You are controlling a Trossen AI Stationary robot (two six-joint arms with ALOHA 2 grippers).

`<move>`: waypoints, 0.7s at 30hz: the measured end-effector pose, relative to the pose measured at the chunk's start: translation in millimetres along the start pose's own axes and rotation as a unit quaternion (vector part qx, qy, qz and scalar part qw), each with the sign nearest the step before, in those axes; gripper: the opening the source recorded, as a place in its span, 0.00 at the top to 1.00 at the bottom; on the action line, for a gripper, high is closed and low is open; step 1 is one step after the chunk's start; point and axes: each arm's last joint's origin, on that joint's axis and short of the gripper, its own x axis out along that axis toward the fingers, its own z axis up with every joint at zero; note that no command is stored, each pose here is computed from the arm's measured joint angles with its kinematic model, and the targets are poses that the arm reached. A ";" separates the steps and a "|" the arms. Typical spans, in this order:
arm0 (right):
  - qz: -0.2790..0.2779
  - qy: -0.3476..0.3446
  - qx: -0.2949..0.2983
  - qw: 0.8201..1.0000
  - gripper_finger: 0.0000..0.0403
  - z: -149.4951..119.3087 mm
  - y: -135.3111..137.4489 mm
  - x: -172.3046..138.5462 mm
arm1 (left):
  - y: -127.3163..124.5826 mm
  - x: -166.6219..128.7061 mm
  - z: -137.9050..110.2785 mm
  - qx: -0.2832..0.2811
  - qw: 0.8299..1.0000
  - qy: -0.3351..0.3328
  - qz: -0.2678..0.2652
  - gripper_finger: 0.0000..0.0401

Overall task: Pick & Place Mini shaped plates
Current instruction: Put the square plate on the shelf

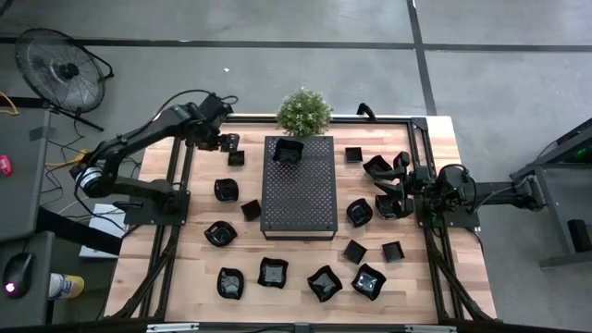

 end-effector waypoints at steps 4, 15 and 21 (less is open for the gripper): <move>0.000 0.000 0.000 1.000 0.72 0.0 0.0 0.0 | 14.8 21.5 7.2 -0.037 0.999 0.014 0.018 0.48; 0.000 0.000 0.000 1.000 0.72 0.0 0.0 0.0 | 19.1 69.0 20.8 -0.053 0.997 0.049 0.025 0.48; 0.000 0.000 0.000 1.000 0.72 0.0 0.0 0.0 | 20.2 87.3 22.8 -0.056 0.995 0.073 0.040 0.48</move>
